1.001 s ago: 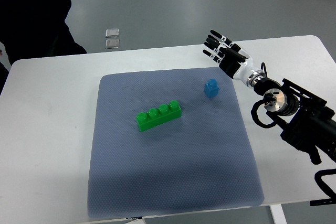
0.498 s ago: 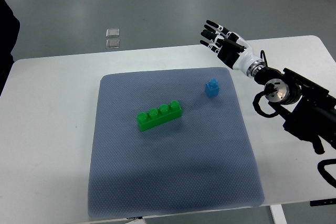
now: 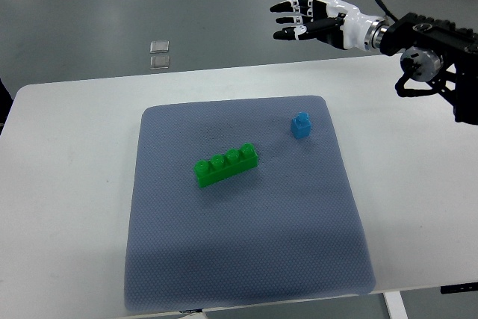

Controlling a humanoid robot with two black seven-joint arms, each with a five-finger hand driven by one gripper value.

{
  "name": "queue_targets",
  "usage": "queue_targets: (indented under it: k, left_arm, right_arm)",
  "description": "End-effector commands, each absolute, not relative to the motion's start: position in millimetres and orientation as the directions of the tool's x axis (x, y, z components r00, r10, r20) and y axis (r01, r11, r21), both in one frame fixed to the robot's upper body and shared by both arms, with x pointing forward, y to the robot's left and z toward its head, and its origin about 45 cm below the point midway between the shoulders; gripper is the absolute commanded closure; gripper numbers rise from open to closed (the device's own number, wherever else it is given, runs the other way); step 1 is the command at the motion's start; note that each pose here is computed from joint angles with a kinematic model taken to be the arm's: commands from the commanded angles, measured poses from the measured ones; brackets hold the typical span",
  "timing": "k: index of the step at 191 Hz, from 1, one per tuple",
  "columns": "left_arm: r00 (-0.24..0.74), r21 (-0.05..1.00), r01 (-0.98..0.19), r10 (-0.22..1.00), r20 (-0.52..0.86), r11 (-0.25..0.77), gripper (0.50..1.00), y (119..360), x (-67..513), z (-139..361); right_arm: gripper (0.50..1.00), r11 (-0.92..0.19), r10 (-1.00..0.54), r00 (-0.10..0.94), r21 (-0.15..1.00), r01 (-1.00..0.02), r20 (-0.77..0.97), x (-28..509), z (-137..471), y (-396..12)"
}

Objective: Stack blue block on green block with right hand
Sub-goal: 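Move the right hand over the blue block and lower it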

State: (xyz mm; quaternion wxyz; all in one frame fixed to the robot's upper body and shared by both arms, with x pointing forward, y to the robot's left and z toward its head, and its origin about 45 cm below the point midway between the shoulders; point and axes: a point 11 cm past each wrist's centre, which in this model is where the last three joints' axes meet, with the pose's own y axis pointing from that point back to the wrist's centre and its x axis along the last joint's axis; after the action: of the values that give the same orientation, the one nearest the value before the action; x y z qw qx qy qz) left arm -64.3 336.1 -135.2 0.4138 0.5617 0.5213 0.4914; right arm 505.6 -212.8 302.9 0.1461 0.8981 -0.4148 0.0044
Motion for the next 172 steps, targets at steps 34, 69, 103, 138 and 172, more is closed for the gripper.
queue_targets:
  k: [34, 69, 103, 138, 172]
  left_arm:
    - [-0.026, 0.977, 0.179, 0.992, 0.121, -0.114, 0.5, 336, -64, -135]
    - [-0.027, 0.977, 0.179, 0.992, 0.121, -0.114, 0.5, 336, -64, -135]
    - [-0.028, 0.977, 0.179, 0.992, 0.12, -0.113, 0.5, 336, -64, -135]
    - [-0.028, 0.977, 0.179, 0.992, 0.12, -0.113, 0.5, 336, -64, -135]
    - [-0.028, 0.977, 0.18, 0.992, 0.12, -0.113, 0.5, 336, -64, -135]
  right_arm:
    - [0.585, -0.579, -0.289, 0.806, 0.576, -0.577, 0.517, 485, 310, -187]
    - [0.585, -0.492, -0.009, 0.827, 0.717, -0.494, 0.563, 466, 315, -184]
    - [0.585, -0.446, 0.157, 0.826, 0.785, -0.43, 0.542, 449, 317, -178]
    - [0.585, -0.44, 0.172, 0.809, 0.779, -0.447, 0.562, 451, 310, -171]
    - [0.585, -0.441, 0.145, 0.771, 0.738, -0.511, 0.621, 460, 309, -174]
